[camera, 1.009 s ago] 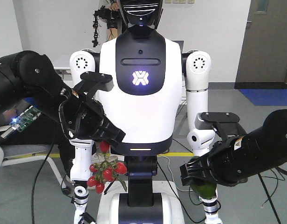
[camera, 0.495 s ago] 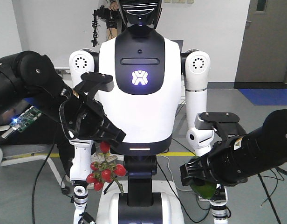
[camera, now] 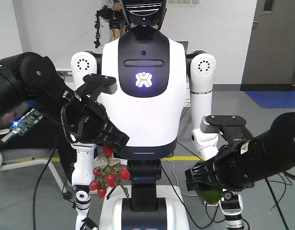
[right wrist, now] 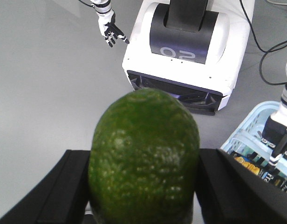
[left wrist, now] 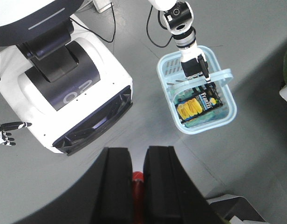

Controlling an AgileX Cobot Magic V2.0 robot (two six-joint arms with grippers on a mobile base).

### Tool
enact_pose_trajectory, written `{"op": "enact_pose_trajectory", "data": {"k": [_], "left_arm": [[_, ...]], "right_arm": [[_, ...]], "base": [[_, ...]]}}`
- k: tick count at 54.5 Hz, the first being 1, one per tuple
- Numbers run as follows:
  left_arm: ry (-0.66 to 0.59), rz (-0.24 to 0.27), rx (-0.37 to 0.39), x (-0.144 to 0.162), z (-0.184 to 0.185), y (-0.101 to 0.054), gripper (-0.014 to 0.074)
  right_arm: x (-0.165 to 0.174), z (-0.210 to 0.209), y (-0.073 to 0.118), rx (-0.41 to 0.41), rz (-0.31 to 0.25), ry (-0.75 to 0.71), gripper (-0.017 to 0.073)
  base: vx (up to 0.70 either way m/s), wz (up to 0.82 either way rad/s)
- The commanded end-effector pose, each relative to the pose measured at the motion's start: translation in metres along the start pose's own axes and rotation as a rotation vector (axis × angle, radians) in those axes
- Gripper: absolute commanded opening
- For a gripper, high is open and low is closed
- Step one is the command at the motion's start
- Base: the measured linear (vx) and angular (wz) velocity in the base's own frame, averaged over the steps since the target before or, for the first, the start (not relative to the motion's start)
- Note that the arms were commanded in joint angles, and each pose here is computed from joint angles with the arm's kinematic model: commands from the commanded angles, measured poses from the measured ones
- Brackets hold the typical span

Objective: Pick snacks and fruit into basket
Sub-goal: 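Approach closer to the blue basket with both items held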

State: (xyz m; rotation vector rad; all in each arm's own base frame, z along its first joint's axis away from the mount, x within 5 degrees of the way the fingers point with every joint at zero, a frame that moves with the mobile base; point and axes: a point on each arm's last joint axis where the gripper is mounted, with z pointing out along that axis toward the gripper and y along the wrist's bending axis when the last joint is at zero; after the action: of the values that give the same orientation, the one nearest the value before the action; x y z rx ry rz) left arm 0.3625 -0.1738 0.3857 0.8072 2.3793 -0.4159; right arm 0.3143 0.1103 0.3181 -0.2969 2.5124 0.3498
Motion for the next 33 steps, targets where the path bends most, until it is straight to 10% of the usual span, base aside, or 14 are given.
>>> {"op": "enact_pose_trajectory", "data": {"k": [1,33], "left_arm": [[-0.141,0.005,-0.005,-0.0123,-0.0328,-0.0086,-0.0006],[-0.117,0.003,0.007,-0.0101,-0.0327,-0.0098,-0.0006]], "right_arm": [[-0.0134,-0.023,0.0044,-0.012,-0.008,-0.125,-0.0008],[-0.0137,-0.0231,0.0065,-0.035,-0.002,-0.128,-0.0008]], "base": [[0.0,0.0],[0.0,0.0]]}}
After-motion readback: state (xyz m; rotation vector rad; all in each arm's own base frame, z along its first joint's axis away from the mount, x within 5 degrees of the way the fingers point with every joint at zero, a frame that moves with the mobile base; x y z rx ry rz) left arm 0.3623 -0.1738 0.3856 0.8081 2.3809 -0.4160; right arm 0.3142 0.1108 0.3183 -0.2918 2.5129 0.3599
